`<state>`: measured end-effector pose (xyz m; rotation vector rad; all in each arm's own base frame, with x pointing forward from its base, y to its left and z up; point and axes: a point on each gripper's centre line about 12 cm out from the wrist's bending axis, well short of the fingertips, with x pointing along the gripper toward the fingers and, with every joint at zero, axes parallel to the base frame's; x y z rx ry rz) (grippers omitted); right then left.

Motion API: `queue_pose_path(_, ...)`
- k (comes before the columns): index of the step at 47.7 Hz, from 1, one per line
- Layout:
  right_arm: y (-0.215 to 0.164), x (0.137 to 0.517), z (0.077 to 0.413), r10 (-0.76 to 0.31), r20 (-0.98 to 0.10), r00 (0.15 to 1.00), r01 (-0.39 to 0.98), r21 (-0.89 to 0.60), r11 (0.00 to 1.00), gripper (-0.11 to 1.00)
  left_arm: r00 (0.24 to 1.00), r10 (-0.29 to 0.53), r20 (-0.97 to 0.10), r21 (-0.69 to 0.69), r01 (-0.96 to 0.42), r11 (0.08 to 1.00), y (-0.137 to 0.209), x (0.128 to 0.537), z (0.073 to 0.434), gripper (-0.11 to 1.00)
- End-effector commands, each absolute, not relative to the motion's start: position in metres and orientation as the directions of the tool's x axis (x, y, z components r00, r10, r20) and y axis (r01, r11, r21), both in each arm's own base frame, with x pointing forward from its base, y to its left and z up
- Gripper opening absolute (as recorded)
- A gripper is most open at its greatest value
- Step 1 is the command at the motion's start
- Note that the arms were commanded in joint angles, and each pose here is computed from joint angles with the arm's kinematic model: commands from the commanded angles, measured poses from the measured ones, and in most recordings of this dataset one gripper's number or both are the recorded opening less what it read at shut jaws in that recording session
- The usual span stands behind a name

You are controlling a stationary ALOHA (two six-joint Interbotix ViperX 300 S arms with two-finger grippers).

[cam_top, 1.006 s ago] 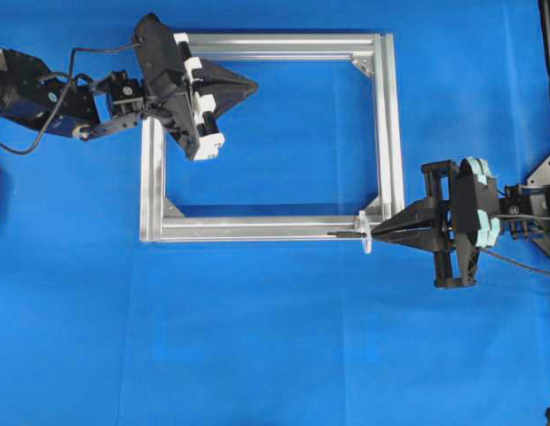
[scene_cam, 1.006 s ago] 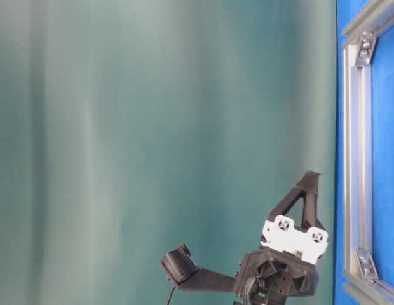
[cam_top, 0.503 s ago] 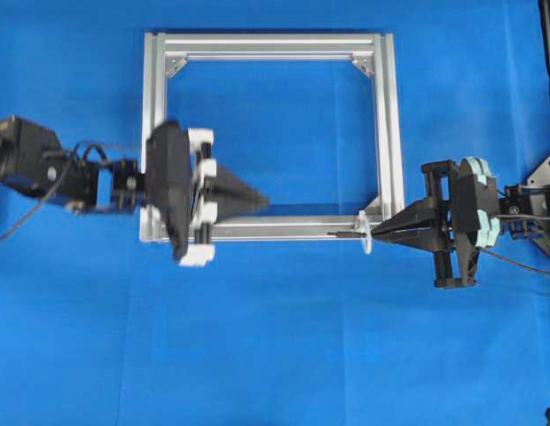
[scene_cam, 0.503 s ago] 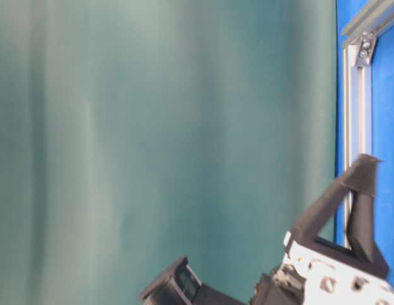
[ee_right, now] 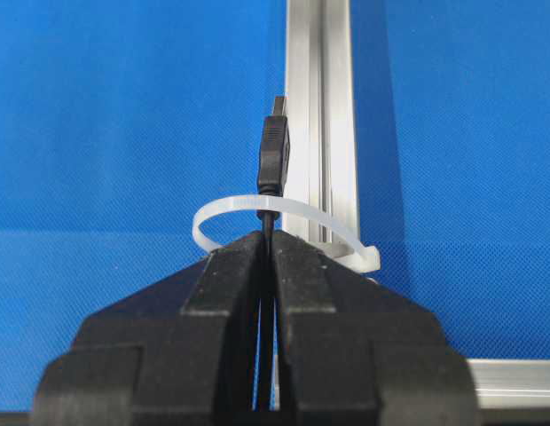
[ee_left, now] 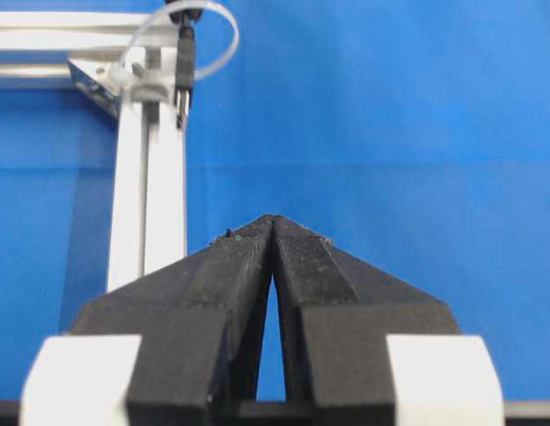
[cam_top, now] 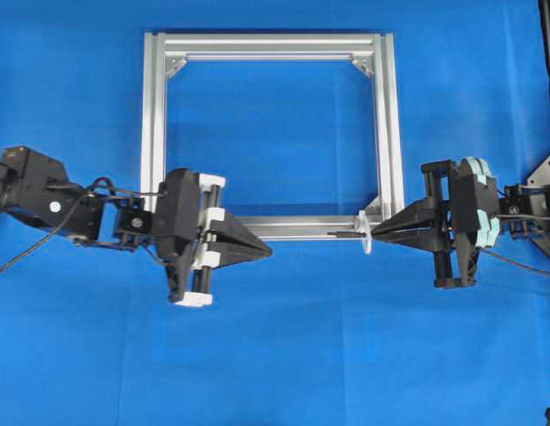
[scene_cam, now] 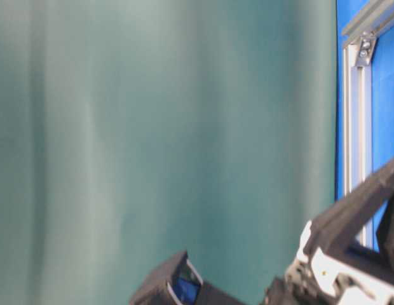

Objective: Insert the wire through the string loop located on the right side.
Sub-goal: 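Move the left gripper to the plug tip and grasp it beyond the loop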

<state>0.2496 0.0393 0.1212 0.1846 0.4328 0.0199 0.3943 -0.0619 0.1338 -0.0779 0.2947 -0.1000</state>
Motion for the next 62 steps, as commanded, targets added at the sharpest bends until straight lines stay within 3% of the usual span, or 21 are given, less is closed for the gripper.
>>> queue_pose_path(1, 0.04, 0.255, 0.127, 0.057, -0.392, 0.918, 0.019, 0.189, 0.982, -0.03, 0.965, -0.103, -0.243, -0.092, 0.082, 0.992, -0.06, 0.41, 0.149, 0.0)
queue_pose_path(22, 0.04, 0.255, 0.127, 0.057, -0.392, 0.918, 0.019, 0.189, 0.982, -0.03, 0.969, -0.062, -0.238, -0.091, 0.042, 0.995, -0.046, 0.476, 0.171, 0.0)
queue_pose_path(41, 0.04, 0.255, 0.127, 0.057, -0.392, 0.918, 0.019, 0.188, 0.982, -0.03, 0.965, -0.064, -0.255, -0.088, 0.043, 0.995, -0.047, 0.489, 0.171, 0.03)
queue_pose_path(46, 0.04, 0.255, 0.127, 0.057, -0.392, 0.918, 0.019, 0.188, 0.982, -0.03, 0.965, -0.064, -0.255, -0.088, 0.043, 0.995, -0.047, 0.489, 0.17, 0.22)
queue_pose_path(56, 0.04, 0.255, 0.128, 0.058, -0.39, 0.919, 0.018, 0.188, 0.982, -0.03, 0.966, -0.062, -0.252, -0.088, 0.041, 0.995, -0.046, 0.489, 0.172, 0.82)
queue_pose_path(59, 0.04, 0.255, 0.127, 0.057, -0.392, 0.918, 0.019, 0.188, 0.982, -0.03, 0.965, -0.062, -0.256, -0.088, 0.041, 0.995, -0.046, 0.489, 0.17, 0.91)
queue_pose_path(62, 0.04, 0.255, 0.127, 0.056, -0.392, 0.918, 0.02, 0.188, 0.982, -0.03, 0.965, -0.061, -0.255, -0.088, 0.039, 0.995, -0.045, 0.489, 0.17, 0.91)
